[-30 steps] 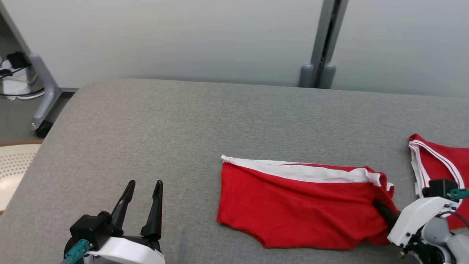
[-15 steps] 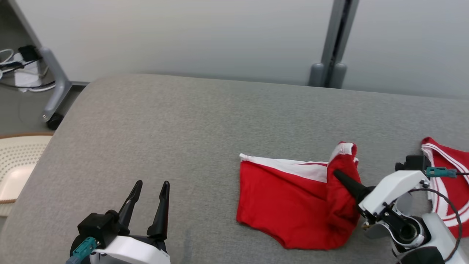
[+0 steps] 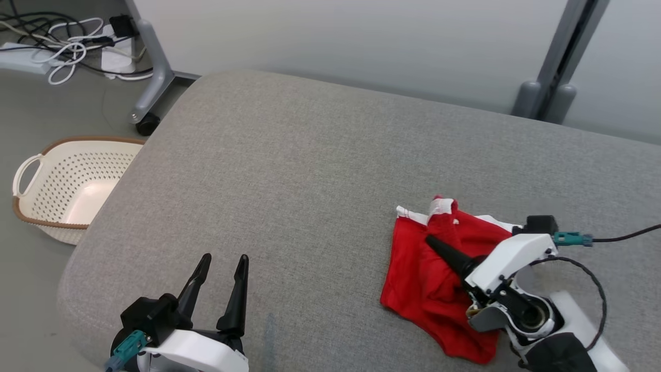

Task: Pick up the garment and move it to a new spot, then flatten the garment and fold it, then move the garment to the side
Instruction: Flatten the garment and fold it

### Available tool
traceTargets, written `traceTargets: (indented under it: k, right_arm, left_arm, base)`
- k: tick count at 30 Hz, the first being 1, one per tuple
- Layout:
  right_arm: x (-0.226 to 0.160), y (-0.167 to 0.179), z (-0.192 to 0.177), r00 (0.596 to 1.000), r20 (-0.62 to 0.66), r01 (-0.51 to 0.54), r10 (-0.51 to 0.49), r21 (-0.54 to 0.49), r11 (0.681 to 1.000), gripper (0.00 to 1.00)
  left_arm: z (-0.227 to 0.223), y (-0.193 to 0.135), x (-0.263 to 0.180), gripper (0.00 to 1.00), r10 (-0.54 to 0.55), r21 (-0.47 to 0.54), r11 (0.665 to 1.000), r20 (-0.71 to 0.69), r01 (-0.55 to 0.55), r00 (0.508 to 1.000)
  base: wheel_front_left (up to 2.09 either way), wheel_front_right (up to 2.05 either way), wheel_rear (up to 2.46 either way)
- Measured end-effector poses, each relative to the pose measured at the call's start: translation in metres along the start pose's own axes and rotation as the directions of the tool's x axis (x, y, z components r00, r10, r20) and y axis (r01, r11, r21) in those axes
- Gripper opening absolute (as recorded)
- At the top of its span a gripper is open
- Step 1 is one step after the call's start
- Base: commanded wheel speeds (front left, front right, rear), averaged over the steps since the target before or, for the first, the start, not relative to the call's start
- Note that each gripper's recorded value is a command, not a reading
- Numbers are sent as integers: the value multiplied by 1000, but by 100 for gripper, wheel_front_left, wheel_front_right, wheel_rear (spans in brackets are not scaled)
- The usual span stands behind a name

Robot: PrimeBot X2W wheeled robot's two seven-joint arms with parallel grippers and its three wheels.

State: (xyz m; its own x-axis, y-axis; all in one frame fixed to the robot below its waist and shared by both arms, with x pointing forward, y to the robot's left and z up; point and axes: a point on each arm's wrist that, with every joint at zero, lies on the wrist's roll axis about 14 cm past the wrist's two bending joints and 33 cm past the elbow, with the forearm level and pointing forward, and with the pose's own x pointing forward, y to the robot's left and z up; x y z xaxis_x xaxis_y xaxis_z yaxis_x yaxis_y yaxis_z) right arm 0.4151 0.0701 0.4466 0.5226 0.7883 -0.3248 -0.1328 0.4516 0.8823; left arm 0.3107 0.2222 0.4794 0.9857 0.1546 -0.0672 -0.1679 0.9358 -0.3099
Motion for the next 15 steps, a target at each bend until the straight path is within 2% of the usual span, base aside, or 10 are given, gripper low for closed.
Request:
traceTargets:
  k: [3,4,5,6,7,15]
  right_arm:
    - [10,-1,-13,1000,-31,5,-5,4,1000,0]
    - [12,-4,-15,999,-33,17,-17,0,1000,18]
    - [13,-5,-15,999,-30,24,-24,-3,1000,43]
    - [14,-6,-16,999,-30,28,-28,-7,1000,89]
    - [15,-5,-16,999,-30,27,-28,-10,1000,100]
    - [9,12,0,998,57,-13,15,-27,1000,100]
  left_arm:
    - [-2,5,-1,100,17,0,1000,-7,-17,1000]
    - [-3,5,-1,100,19,0,1000,-10,-19,1000]
    - [-4,5,-1,100,20,0,1000,-11,-20,1000]
    - [-4,5,0,100,19,0,1000,-12,-19,1000]
    - [-4,4,1,100,15,0,1000,-12,-15,1000]
    - [-5,-9,10,100,-30,1,1000,-14,31,999]
  base:
    - [0,0,0]
    - [0,0,0]
    - [0,0,0]
    - [0,0,0]
    - [0,0,0]
    - [0,0,0]
